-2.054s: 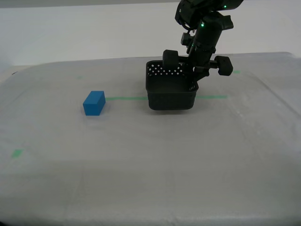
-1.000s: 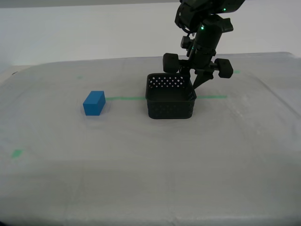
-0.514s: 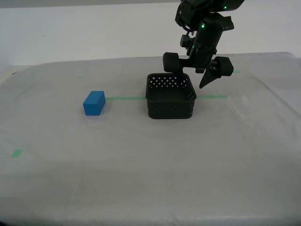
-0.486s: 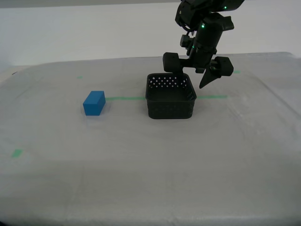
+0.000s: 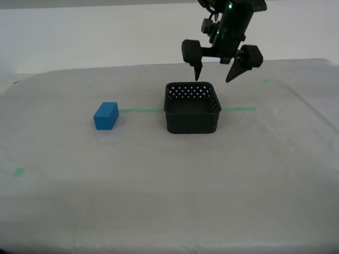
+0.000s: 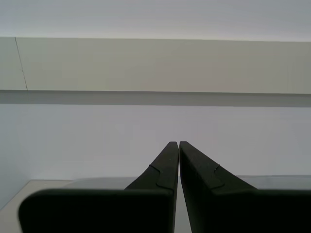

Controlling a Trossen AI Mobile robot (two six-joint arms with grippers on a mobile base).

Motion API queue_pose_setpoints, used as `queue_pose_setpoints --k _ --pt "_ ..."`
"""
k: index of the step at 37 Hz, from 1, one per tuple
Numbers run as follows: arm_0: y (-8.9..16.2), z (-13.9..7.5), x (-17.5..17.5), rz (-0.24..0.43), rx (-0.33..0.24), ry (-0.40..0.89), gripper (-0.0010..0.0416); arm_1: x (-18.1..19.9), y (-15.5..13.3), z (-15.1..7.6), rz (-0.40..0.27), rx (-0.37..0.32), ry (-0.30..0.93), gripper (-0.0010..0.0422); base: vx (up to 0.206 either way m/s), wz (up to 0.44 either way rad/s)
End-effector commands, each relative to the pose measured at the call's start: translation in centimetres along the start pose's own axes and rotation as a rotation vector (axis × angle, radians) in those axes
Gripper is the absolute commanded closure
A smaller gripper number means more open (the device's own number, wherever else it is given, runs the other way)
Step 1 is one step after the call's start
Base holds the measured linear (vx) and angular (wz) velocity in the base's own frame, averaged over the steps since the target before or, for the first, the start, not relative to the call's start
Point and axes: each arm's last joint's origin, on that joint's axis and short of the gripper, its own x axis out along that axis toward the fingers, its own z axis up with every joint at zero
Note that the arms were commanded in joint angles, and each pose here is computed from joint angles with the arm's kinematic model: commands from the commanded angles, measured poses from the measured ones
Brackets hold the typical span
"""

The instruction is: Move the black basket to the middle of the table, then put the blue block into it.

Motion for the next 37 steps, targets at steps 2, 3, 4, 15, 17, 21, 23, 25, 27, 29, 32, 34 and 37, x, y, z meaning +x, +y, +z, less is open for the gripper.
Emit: queue_pose_setpoints --k 2,3,4,15,17,21,23,25,27,29,32,34,37 --pt "0.1 0.9 -1.8 -0.023 -0.035 0.014 0.0011 0.0 0.0 0.1 0.000 0.001 -0.005 0.0412 0.000 0.000" --pt "0.1 1.1 -2.0 -0.025 -0.040 0.018 0.0008 0.0 0.0 0.1 0.000 0.001 -0.005 0.0412 0.000 0.000" --pt "0.1 1.2 -2.2 -0.028 -0.046 0.022 0.0003 0.0 0.0 0.1 0.000 0.001 -0.005 0.0412 0.000 0.000" --pt "-1.5 1.8 -4.6 -0.036 -0.073 -0.002 0.0003 0.0 0.0 0.1 0.000 0.001 -0.005 0.0412 0.000 0.000" --pt "-2.2 1.8 -5.2 -0.040 -0.064 -0.009 0.0006 0.0 0.0 0.1 0.000 0.001 -0.005 0.0412 0.000 0.000" --pt "-4.0 1.8 -6.5 -0.054 -0.039 -0.029 0.0005 0.0 0.0 0.1 0.000 0.001 -0.005 0.0412 0.000 0.000" --pt "-5.1 1.8 -7.1 -0.063 -0.032 -0.040 0.0005 0.0 0.0 0.1 0.000 0.001 -0.005 0.0412 0.000 0.000" --pt "-6.1 1.8 -7.8 -0.073 -0.032 -0.049 0.0005 0.0 0.0 0.1 0.000 0.001 -0.005 0.0412 0.000 0.000" --pt "-7.2 1.7 -8.4 -0.084 -0.037 -0.055 0.0005 0.0 0.0 0.1 0.000 0.001 -0.005 0.0412 0.000 0.000" --pt "-8.2 1.7 -9.0 -0.097 -0.041 -0.059 0.0005 0.0 0.0 0.1 0.000 0.001 -0.005 0.0412 0.000 0.000" --pt "-9.7 1.5 -9.7 -0.114 -0.035 -0.066 0.0005 0.0 0.0 0.1 0.000 0.001 -0.005 0.0412 0.000 0.000" --pt "-10.8 1.3 -10.1 -0.127 -0.018 -0.068 0.0005 0.0 0.0 0.1 0.000 0.001 -0.005 0.0412 0.000 0.000" --pt "-12.3 1.0 -10.5 -0.147 0.001 -0.067 0.0005 0.0 0.0 0.1 0.000 0.001 -0.005 0.0412 0.000 0.000"
